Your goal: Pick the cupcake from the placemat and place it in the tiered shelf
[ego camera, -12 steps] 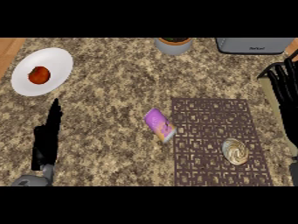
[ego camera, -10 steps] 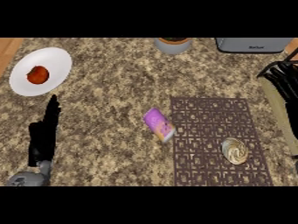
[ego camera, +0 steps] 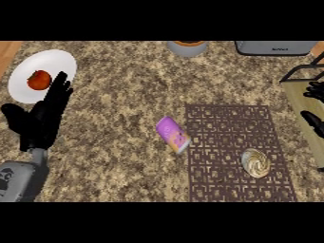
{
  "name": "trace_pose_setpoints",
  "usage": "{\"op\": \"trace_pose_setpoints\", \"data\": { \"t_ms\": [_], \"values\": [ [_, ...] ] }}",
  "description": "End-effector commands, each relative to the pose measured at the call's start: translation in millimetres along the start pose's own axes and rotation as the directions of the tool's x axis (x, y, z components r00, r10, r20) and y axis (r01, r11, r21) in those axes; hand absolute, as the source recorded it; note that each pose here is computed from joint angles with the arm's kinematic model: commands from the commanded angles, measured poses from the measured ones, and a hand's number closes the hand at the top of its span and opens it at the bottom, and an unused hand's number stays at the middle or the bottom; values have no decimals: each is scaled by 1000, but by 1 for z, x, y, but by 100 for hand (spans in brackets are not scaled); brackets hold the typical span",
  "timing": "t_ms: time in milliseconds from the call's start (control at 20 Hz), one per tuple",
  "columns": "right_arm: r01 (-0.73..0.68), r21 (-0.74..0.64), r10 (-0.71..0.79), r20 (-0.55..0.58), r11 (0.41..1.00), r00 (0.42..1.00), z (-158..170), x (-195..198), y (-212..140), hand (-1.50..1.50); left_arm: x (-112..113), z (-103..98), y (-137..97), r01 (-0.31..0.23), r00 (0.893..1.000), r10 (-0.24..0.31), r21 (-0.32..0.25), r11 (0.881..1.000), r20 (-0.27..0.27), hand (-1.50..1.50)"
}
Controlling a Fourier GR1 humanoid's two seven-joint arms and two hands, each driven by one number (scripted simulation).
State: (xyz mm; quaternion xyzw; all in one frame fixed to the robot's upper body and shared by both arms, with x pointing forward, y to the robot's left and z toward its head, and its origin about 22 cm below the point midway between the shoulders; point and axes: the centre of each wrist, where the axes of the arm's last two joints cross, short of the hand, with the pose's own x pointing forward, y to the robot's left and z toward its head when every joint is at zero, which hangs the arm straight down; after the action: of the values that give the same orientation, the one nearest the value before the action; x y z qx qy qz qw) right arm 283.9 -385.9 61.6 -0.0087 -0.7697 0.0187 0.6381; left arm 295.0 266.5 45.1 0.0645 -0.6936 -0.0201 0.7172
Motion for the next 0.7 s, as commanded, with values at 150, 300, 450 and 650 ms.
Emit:
{"op": "trace_pose_setpoints", "data": {
  "t_ms": [150, 300, 450, 650],
  "values": [
    [75, 206, -88, 54, 976, 995, -5, 5, -35, -150, 11, 9, 7, -29, 1000, 29, -50, 998, -2, 0],
    [-26, 331, 39, -32, 943, 999, 16, 23, -30, -150, 22, -6, 27, -26, 1000, 26, -23, 999, -5, 0],
    [-206, 465, 282, -99, 861, 954, 2, 63, -24, -150, 13, 0, 11, -33, 999, 32, -37, 999, -17, 0],
    [-538, 570, 659, -9, 621, 752, -6, 113, -15, -150, 17, -7, 16, -30, 999, 30, -5, 1000, -21, 0]
  ]
}}
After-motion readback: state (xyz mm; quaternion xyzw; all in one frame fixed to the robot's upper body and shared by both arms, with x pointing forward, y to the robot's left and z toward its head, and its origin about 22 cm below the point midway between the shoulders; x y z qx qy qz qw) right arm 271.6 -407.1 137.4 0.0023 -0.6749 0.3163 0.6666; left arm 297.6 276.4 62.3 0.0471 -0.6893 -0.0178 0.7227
